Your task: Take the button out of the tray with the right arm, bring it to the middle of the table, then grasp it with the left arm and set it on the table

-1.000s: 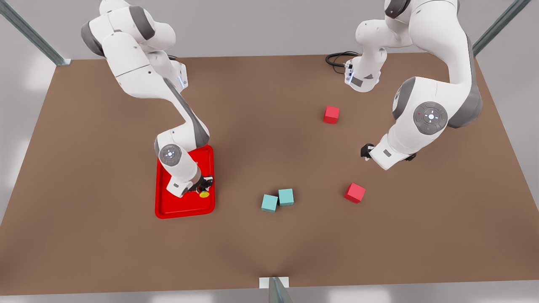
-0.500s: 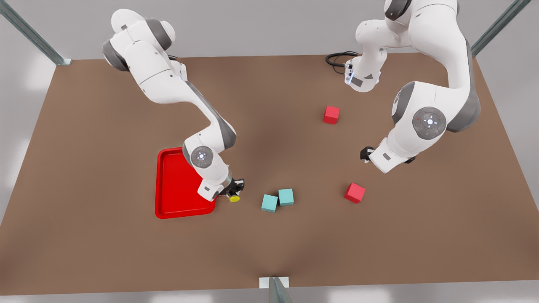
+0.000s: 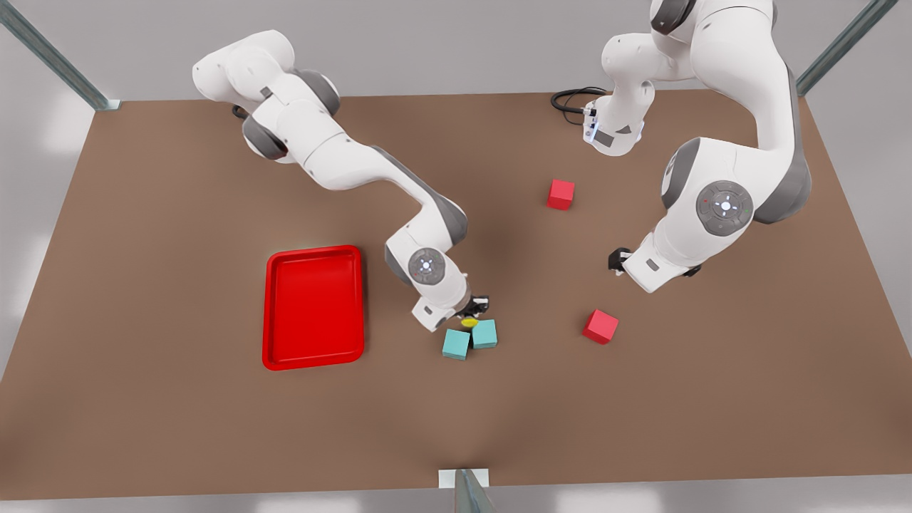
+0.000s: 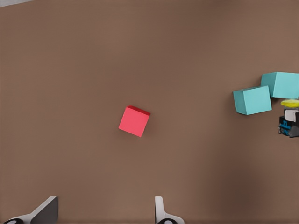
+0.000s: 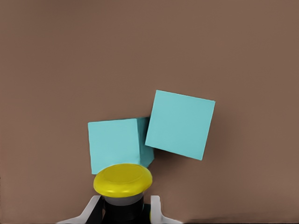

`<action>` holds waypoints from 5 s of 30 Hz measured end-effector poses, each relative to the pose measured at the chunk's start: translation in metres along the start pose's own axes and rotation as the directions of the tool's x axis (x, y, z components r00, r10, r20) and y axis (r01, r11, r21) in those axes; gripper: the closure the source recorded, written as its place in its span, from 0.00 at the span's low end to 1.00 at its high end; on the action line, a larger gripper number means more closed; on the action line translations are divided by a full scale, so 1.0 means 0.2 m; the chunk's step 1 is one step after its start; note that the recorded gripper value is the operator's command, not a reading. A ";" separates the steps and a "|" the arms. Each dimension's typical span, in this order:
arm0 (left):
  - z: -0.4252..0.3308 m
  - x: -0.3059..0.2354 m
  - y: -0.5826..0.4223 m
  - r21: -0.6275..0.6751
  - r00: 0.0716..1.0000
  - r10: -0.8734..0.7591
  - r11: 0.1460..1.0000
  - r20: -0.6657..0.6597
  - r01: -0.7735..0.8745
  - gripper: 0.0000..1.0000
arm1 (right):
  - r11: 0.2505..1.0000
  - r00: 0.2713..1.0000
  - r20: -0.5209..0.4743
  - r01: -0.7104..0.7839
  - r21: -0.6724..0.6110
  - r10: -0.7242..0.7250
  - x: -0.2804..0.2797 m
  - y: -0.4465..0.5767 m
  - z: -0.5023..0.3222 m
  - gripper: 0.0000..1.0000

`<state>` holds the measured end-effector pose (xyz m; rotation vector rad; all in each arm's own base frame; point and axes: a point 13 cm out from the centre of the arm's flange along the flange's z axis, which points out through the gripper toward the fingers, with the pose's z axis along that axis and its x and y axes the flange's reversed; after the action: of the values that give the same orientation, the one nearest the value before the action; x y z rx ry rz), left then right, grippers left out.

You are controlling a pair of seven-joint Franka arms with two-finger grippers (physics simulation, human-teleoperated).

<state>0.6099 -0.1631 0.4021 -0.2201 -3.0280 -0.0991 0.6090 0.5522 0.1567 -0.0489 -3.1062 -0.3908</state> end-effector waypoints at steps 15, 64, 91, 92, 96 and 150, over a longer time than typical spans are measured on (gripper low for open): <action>0.01 0.00 0.00 0.000 1.000 -0.001 1.000 -0.002 0.001 0.00 | 0.972 0.971 -0.049 -0.235 -0.026 0.234 0.22 0.25 0.12 0.00; 1.51 -0.15 -1.35 0.107 0.985 0.148 0.982 0.090 -0.157 0.00 | 0.975 0.999 -0.013 0.053 0.214 -0.052 -0.10 -1.71 -1.90 0.00; 1.68 -0.18 -1.36 0.088 0.972 0.221 0.970 0.084 -0.229 0.28 | 0.955 0.994 -0.045 0.109 0.275 -0.100 -0.14 -2.01 -1.96 0.00; 1.68 -0.18 -1.37 0.088 0.971 0.222 0.969 0.086 -0.230 0.30 | 0.954 0.994 -0.047 0.111 0.279 -0.102 -0.14 -2.01 -1.96 0.00; 1.67 -0.18 -1.36 0.087 0.970 0.226 0.968 0.086 -0.234 0.33 | 0.950 0.993 -0.050 0.119 0.289 -0.109 -0.15 -2.02 -1.96 0.00; 1.33 -0.27 -0.88 -0.184 0.979 0.205 0.962 0.010 -0.200 0.14 | 0.945 0.989 -0.057 0.145 0.292 -0.135 -0.15 -2.03 -1.96 0.00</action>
<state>0.6107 -0.3247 0.1214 -0.5500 -3.0033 -0.3594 0.6281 0.0603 0.4353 0.1806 -3.1022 0.0767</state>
